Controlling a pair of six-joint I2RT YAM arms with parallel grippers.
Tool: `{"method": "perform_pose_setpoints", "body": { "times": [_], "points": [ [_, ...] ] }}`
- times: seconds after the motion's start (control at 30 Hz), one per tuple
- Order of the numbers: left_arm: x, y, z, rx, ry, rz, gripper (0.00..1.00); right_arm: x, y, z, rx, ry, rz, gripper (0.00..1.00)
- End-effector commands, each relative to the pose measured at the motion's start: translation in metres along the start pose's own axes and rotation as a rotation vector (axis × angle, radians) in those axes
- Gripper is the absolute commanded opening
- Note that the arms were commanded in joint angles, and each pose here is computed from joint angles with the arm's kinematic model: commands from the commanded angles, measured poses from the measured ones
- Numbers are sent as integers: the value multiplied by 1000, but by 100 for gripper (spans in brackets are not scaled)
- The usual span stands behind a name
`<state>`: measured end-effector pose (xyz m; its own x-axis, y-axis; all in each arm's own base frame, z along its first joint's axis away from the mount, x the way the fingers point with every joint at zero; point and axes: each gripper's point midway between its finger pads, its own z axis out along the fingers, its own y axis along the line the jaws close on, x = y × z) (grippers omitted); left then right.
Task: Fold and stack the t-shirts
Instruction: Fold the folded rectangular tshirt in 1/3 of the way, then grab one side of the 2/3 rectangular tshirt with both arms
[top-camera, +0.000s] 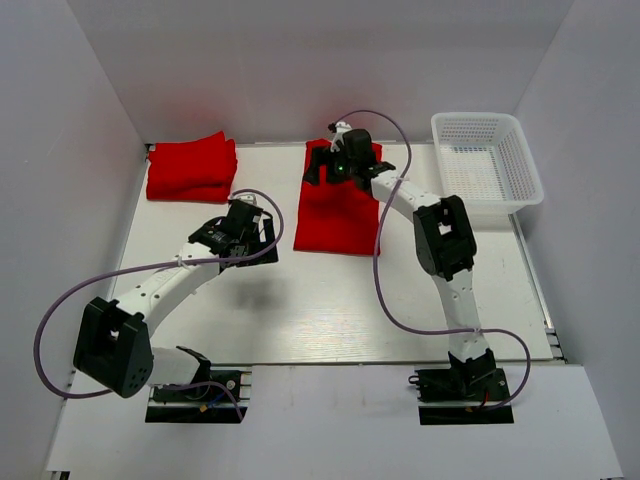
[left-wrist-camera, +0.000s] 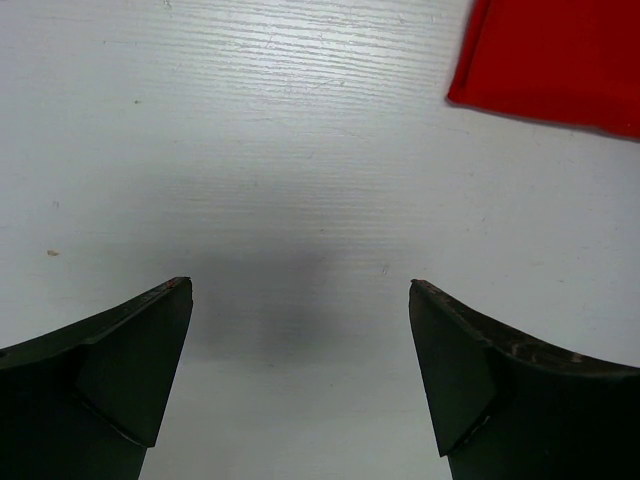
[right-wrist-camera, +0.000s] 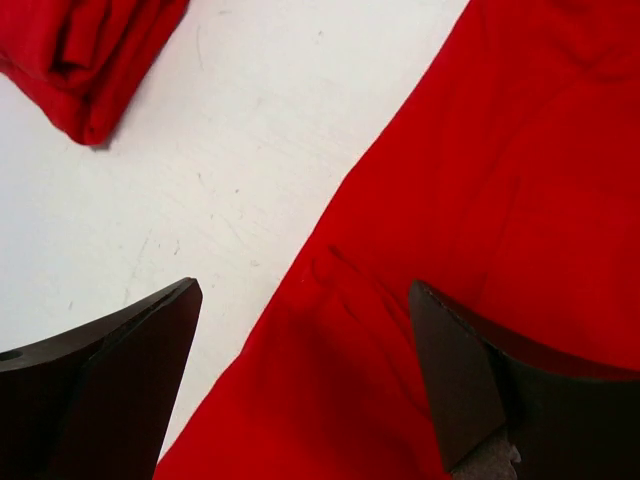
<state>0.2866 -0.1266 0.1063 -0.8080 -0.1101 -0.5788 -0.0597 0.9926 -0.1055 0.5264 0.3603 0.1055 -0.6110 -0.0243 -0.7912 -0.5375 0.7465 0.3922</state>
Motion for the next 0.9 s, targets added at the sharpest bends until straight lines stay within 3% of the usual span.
{"method": "perform_pose_setpoints", "body": {
  "times": [0.0,0.03,0.07,0.1,0.13,0.17,0.23,0.27,0.47,0.63,0.87],
  "points": [
    [-16,-4,-15,29,-47,0,99,-65,13,-27,19,-156,-35,90],
    [-19,-5,-13,30,-52,19,99,-40,4,-28,47,-103,-38,90],
    [-21,-7,-10,32,-56,18,99,-64,13,-55,65,-155,-51,90],
    [-26,-8,-8,28,-68,25,99,-62,12,-63,91,-158,-53,90],
    [-29,-14,-7,39,-75,31,99,-29,1,-76,132,-96,-35,90],
    [-24,-19,1,49,-52,61,99,-40,-2,-97,195,-138,-29,90],
    [-35,-40,7,131,-68,75,99,3,-13,-121,244,-68,-1,90],
    [-36,-47,19,151,-68,92,99,13,-28,-140,339,-78,9,90],
    [-42,-81,49,240,-30,152,99,91,-51,-208,513,88,87,90],
    [-41,-94,76,234,23,195,99,128,-65,-227,585,153,142,90],
    [-28,-93,106,205,71,212,98,146,-63,-214,530,214,164,90]
  ]
}}
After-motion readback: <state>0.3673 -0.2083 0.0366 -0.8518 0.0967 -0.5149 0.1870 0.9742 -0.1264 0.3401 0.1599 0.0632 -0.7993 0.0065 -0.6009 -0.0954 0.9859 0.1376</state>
